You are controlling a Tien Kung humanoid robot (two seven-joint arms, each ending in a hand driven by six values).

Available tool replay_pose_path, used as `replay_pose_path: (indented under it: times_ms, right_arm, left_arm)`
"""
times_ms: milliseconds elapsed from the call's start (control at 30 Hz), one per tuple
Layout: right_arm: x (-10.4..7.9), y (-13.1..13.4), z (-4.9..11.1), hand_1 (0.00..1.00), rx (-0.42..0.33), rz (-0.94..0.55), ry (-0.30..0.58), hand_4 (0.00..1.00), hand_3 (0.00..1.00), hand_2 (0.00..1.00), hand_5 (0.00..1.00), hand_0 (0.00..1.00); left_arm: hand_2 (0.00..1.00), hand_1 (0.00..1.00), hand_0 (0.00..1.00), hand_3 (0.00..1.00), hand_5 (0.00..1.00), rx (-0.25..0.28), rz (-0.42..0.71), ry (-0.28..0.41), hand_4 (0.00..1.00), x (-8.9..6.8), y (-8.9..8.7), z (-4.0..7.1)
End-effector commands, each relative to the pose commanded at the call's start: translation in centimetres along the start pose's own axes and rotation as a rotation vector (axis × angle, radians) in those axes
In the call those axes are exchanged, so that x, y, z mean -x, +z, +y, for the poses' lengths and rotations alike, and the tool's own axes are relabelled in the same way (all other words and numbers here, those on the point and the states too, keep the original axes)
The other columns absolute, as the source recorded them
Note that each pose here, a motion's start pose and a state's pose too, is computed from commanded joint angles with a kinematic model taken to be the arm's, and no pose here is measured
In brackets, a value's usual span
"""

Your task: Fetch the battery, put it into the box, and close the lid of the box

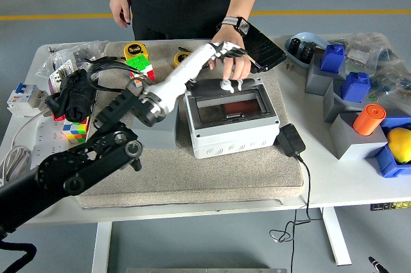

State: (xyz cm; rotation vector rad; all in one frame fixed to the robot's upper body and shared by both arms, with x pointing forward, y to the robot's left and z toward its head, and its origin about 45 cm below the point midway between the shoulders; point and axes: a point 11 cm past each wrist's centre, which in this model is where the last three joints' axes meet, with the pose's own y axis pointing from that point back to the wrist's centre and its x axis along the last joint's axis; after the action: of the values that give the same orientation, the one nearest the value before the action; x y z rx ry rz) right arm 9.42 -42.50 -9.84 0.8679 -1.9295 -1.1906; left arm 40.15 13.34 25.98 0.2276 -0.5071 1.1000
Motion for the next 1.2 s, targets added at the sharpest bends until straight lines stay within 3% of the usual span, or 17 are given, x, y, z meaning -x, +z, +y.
replay_pose_path:
  times_ms: [100, 233, 400, 567, 667, 767, 1200]
  right_arm:
    - [0.0, 0.0, 0.0, 0.684, 0.0, -0.002, 0.0, 0.978, 0.589, 0.683, 0.483, 0.707]
    - [0.0, -0.2, 0.0, 0.684, -0.004, -0.006, 0.001, 0.978, 0.589, 0.683, 0.484, 0.707]
    - [0.1, -0.2, 0.0, 0.684, -0.004, -0.007, -0.003, 0.978, 0.588, 0.683, 0.484, 0.707]
    - [0.1, -0.3, 0.0, 0.684, -0.004, -0.009, -0.007, 0.979, 0.588, 0.683, 0.485, 0.707]
    - [0.0, -0.3, 0.0, 0.684, -0.002, -0.01, -0.006, 0.979, 0.588, 0.683, 0.485, 0.707]
    - [0.0, -0.3, 0.0, 0.684, -0.001, -0.012, -0.009, 0.978, 0.588, 0.683, 0.485, 0.707]
    - [0.3, -0.7, 0.0, 0.684, -0.009, -0.011, -0.011, 0.978, 0.589, 0.683, 0.489, 0.706]
  left_arm:
    - [0.746, 0.772, 0.772, 0.749, 0.564, -0.044, 0.026, 0.098, 0.998, -3.3, -1.8, 1.0]
    - [0.74, 0.769, 0.777, 0.744, 0.56, -0.123, 0.048, 0.238, 0.998, -7.6, -4.9, 3.1]
    - [0.736, 0.767, 0.779, 0.74, 0.555, -0.221, 0.065, 0.43, 0.998, -12.8, -8.5, 6.7]
    - [0.733, 0.766, 0.776, 0.737, 0.554, -0.301, 0.084, 0.575, 0.998, -16.9, -11.1, 10.2]
    - [0.733, 0.766, 0.776, 0.737, 0.554, -0.334, 0.091, 0.624, 0.998, -18.2, -12.1, 11.7]
    - [0.734, 0.765, 0.775, 0.737, 0.544, -0.344, 0.093, 0.643, 0.998, -18.7, -12.4, 12.2]
    - [0.731, 0.765, 0.775, 0.736, 0.521, -0.335, 0.101, 0.643, 0.998, -18.7, -12.1, 11.7]
